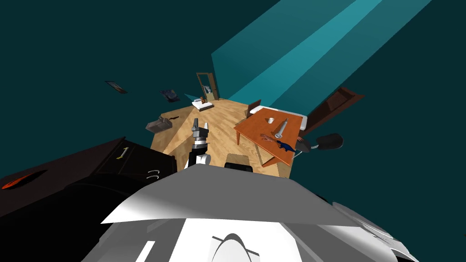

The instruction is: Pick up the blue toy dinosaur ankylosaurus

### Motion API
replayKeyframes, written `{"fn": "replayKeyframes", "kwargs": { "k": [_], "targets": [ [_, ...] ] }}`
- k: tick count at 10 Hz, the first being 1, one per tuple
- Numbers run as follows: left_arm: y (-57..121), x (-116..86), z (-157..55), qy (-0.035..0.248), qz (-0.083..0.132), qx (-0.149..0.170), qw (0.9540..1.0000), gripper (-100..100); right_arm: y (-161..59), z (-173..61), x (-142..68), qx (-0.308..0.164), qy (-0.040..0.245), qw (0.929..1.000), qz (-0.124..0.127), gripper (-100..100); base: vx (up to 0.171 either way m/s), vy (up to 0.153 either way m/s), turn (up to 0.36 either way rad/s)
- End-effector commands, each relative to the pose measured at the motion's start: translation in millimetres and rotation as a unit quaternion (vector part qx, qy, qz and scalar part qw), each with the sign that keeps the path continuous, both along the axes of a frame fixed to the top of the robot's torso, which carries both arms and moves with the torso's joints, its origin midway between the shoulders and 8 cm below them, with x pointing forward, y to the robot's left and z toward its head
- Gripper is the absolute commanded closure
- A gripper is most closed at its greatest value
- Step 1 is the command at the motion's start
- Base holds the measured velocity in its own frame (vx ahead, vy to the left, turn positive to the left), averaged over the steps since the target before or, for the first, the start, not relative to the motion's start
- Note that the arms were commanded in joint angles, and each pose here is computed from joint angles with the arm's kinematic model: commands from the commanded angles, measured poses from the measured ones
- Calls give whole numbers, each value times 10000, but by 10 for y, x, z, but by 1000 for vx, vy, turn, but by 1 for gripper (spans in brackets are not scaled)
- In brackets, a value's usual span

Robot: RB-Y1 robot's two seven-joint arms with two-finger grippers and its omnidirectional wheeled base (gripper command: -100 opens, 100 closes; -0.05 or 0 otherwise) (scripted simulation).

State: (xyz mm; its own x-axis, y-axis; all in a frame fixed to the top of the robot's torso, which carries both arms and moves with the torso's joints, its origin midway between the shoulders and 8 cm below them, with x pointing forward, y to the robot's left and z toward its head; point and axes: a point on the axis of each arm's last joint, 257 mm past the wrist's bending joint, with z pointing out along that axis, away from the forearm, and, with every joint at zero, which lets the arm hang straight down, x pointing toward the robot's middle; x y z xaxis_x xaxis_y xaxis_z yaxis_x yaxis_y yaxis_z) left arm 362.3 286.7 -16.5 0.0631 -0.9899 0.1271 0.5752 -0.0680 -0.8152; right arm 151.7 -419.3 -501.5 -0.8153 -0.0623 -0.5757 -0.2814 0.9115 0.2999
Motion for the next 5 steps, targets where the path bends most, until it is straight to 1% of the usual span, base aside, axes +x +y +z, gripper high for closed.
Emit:
{"fn": "replayKeyframes", "kwargs": {
  "k": [1,2,3,4,5],
  "targets": [
    [0,0,0,0,0,0,10000,0,-105,-41,-14,-113,68,9999,5,-100,15,6,-14],
    [0,0,0,0,0,0,10000,0,-329,-20,-99,-410,194,9986,285,-100,34,23,250],
    [-1,0,0,0,-1,0,10000,0,-432,-45,-160,-495,269,9982,220,-100,38,14,128],
    [0,0,0,0,0,0,10000,0,-481,-56,-191,-537,305,9979,188,-100,16,4,-39],
    [0,0,0,0,0,0,10000,0,-760,-19,-296,-861,465,9944,411,-100,34,17,231]
  ]
}}
